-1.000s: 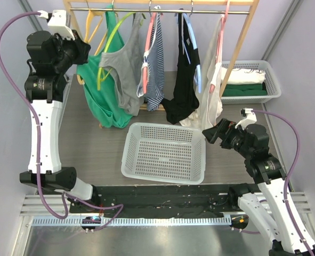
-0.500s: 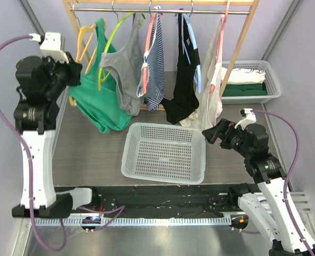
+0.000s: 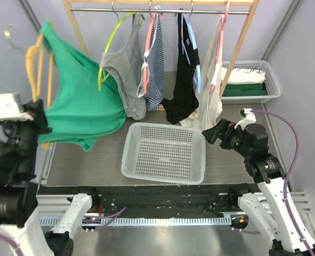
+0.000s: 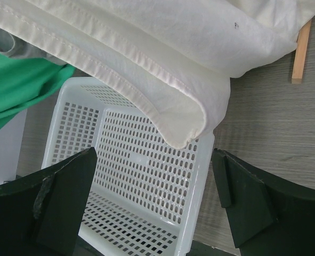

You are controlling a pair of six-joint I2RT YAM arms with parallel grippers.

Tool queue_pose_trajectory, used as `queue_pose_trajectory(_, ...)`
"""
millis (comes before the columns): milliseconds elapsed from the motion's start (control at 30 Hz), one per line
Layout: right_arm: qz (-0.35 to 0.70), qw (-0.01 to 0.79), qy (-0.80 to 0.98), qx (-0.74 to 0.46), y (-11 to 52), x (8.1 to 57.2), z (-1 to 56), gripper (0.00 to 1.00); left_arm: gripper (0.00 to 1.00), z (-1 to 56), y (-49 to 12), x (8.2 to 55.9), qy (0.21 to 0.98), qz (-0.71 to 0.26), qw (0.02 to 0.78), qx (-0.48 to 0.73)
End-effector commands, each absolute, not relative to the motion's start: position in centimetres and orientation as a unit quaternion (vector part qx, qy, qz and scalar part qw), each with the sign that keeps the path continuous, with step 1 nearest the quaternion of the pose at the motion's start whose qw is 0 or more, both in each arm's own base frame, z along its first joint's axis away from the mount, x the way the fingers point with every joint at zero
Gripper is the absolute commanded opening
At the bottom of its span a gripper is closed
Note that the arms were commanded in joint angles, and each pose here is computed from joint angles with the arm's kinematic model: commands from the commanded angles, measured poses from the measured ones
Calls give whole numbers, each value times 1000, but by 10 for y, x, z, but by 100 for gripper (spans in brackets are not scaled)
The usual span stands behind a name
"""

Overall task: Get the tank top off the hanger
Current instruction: Pick up the hanger from the clothesline.

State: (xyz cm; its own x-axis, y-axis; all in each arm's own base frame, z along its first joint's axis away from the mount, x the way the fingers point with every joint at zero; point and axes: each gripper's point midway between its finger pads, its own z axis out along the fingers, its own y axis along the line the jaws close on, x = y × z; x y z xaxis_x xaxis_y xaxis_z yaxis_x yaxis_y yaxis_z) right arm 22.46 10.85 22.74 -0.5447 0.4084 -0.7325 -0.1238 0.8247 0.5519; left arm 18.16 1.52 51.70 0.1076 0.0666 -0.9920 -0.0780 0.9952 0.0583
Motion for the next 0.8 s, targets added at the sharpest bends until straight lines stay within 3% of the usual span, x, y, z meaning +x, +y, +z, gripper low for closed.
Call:
queue_pose_trajectory(0,303,493,812,76,113,223,254,100,1,600,52,126,544,107,827,-94)
queue_pose_trajectory(133,303,494,812,77,112,221,254,100,0,645,48,88,465,79,876,-101)
queue_pose_trajectory(267,303,496,810,76,111,220,254,100,0,667,27,80,444,29,893,-74)
queue_pose_trajectory(500,296,496,813,76,110,219,248,100,0,672,-57,76,451,-91,883,87)
queue_pose_trajectory(767,298,500,810,71,110,221,250,100,0,685,-143,17,385,-175,871,252)
